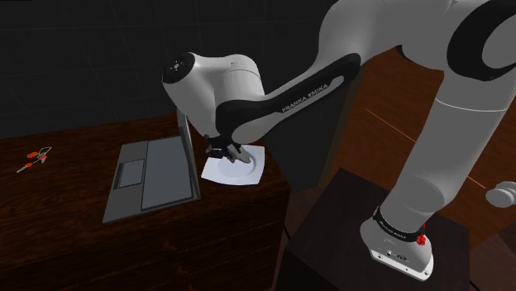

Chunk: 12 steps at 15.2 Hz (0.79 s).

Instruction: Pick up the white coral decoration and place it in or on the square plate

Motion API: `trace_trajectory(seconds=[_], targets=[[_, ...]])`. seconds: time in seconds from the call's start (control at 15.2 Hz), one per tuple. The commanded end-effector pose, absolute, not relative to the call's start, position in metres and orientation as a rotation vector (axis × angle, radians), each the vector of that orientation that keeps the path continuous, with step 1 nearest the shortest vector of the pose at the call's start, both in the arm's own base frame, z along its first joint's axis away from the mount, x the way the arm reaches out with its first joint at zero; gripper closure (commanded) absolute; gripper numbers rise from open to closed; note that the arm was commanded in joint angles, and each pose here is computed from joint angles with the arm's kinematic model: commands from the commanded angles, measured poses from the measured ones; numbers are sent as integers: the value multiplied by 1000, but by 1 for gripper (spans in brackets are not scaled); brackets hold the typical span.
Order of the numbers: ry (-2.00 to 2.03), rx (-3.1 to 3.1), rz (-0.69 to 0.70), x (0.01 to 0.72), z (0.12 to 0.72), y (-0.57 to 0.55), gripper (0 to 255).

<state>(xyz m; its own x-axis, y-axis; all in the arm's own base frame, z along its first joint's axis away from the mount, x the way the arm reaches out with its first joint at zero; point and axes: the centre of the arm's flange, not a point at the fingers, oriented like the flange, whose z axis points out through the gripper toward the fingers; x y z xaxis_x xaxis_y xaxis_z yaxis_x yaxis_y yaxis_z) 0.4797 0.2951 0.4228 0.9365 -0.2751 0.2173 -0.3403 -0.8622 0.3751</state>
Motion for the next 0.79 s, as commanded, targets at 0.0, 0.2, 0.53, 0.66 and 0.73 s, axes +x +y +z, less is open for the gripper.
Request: trace_trajectory(seconds=[0.0, 0.2, 0.53, 0.66, 0.73], targets=[[-445, 2677, 219, 480, 411, 295, 255], [-445, 2677, 219, 480, 411, 295, 255], [-445, 2677, 219, 480, 411, 295, 255], [-445, 2677, 219, 480, 411, 295, 0], [-445, 2677, 219, 480, 411, 295, 0]])
